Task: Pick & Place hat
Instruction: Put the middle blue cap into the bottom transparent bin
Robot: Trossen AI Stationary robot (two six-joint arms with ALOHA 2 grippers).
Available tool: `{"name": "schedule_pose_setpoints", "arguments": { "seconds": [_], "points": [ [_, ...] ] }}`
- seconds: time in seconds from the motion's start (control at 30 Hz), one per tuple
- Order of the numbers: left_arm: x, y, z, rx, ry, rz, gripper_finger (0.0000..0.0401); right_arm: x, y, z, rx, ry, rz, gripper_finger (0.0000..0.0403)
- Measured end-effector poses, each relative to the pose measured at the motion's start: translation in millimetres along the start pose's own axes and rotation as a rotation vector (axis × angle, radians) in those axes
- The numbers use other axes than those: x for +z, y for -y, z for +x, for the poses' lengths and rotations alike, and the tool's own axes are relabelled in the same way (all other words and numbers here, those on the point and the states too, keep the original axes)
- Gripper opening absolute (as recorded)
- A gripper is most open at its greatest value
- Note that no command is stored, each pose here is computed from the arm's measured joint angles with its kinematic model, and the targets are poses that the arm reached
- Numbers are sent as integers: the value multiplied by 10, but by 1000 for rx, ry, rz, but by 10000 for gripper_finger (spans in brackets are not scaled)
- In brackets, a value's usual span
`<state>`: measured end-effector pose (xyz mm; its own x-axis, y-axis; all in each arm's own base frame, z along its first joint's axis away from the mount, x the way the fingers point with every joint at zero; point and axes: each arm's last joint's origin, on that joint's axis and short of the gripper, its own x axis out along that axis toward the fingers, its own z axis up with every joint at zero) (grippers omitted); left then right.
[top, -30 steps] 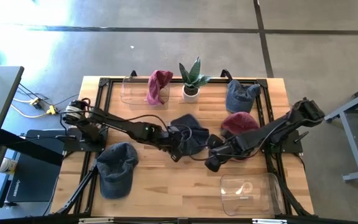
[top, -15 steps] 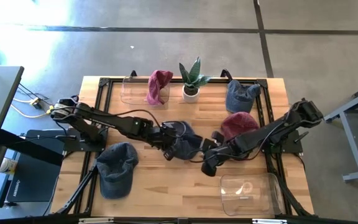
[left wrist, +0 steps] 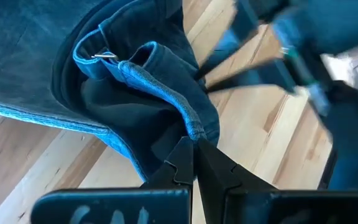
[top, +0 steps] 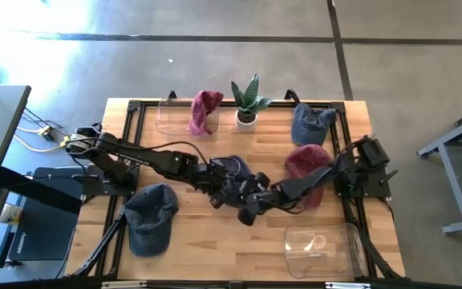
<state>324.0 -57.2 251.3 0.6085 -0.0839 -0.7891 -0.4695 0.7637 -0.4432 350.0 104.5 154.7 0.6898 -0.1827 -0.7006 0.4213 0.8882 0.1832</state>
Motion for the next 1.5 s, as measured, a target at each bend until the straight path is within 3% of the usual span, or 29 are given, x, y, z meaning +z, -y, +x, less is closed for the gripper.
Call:
{"name": "schedule_pose_setpoints", "arguments": {
  "seconds": [0.1,0.33,0.73,1.23,1.5],
  "points": [
    [-14,-9,-1,2,-22,22,0,-38,45,171,8,-22,70,6],
    [-48,-46,-2,40,-59,40,0,-80,48,321,85,-65,80,8],
    [-53,-50,-4,43,-68,73,4,-33,29,66,58,-94,81,4],
    [-75,-58,-6,27,-114,96,97,72,45,-328,49,-114,5,2],
    [-55,-58,-174,91,-131,94,106,93,67,-426,71,-152,-6,24]
  ]
}}
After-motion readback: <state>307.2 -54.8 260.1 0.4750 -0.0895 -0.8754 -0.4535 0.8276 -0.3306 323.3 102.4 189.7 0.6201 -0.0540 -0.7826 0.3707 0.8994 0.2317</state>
